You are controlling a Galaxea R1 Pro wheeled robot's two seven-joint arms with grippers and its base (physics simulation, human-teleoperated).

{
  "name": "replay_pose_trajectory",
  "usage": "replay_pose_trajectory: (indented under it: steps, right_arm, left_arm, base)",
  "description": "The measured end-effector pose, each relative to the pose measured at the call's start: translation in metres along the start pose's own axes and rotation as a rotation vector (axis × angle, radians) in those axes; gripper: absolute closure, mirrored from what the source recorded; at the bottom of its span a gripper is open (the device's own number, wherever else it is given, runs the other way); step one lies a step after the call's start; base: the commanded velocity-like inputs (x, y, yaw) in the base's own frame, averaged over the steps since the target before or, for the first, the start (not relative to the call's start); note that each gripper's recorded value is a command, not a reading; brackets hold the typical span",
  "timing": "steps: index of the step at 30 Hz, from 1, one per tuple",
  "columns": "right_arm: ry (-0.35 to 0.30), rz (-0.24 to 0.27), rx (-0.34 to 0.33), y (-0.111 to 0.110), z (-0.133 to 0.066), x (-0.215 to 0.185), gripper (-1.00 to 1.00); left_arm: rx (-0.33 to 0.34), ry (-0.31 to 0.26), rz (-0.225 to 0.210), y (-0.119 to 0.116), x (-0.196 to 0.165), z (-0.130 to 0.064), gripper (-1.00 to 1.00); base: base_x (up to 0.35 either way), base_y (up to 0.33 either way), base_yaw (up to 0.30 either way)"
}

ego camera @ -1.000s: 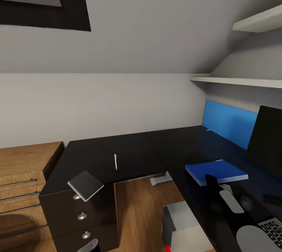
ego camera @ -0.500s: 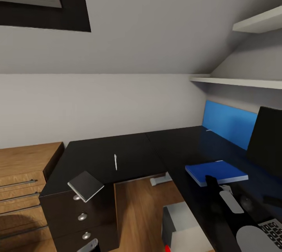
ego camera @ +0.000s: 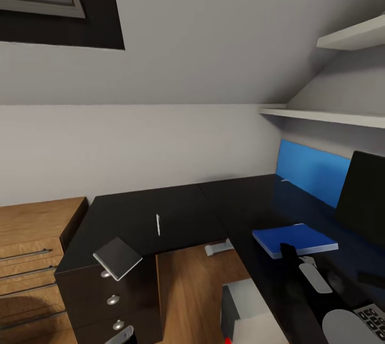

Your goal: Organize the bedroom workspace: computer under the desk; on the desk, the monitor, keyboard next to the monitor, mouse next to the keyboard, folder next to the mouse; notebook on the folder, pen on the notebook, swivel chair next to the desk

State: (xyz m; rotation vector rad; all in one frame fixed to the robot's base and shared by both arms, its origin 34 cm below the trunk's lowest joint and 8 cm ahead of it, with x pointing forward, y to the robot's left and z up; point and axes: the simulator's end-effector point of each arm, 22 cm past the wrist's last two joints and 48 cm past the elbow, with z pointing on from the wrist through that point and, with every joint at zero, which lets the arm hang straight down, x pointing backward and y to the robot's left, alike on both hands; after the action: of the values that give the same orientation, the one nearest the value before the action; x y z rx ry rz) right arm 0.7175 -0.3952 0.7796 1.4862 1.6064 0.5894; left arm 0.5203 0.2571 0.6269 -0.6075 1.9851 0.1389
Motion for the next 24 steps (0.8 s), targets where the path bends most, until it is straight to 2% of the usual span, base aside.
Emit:
replay_pose_trajectory:
  steps: [13, 24]
  right_arm:
    - [0.000, 0.000, 0.001, 0.017, -0.011, -0.006, 1.00]
    - [-0.002, -0.001, 0.002, 0.016, -0.011, -0.008, 1.00]
  left_arm:
    - [0.000, -0.001, 0.000, -0.004, -0.018, -0.010, -1.00]
    - [0.000, -0.001, -0.001, -0.003, -0.018, -0.010, -1.00]
  base:
    - [0.000, 0.000, 0.000]
    - [0.000, 0.000, 0.000]
